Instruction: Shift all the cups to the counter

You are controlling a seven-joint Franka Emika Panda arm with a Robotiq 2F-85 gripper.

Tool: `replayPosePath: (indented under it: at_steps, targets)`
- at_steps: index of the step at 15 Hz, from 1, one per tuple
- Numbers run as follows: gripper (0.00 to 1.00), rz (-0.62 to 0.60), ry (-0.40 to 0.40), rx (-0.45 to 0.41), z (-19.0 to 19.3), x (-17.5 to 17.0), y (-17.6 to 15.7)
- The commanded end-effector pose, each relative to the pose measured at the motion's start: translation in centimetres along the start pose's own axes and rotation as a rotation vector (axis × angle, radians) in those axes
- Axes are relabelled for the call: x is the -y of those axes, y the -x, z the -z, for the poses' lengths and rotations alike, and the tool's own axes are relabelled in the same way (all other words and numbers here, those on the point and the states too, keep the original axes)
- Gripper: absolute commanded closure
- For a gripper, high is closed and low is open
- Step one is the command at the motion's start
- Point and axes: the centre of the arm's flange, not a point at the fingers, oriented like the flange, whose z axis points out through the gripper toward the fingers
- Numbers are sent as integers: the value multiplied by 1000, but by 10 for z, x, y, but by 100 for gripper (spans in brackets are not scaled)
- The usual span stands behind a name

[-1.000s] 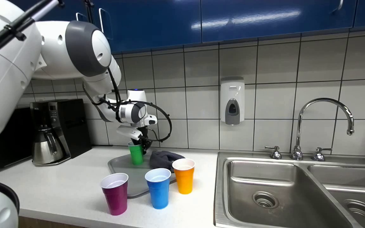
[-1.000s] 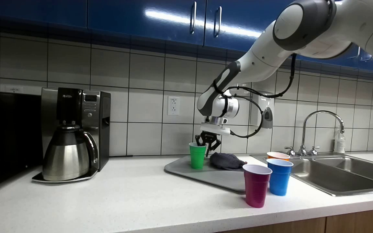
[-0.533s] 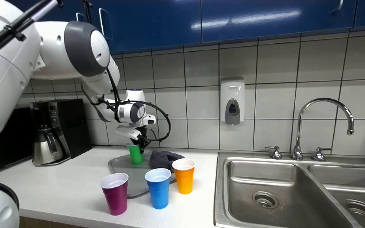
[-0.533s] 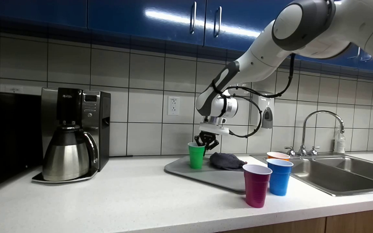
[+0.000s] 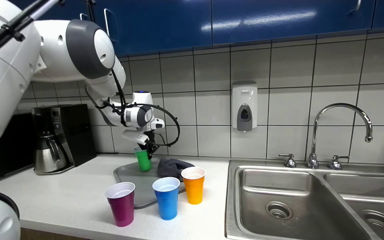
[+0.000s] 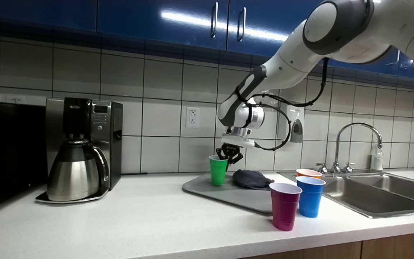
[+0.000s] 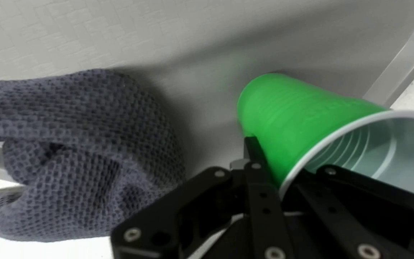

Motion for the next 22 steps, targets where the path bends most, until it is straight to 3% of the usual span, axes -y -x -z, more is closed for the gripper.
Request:
replayPosePath:
  at_steps: [1,8,22]
  targets:
    - [100,-5,5,-7,24,2,5]
    - [100,36,-15,-1,50,13,28]
    - [100,227,-40,32,90,23,126]
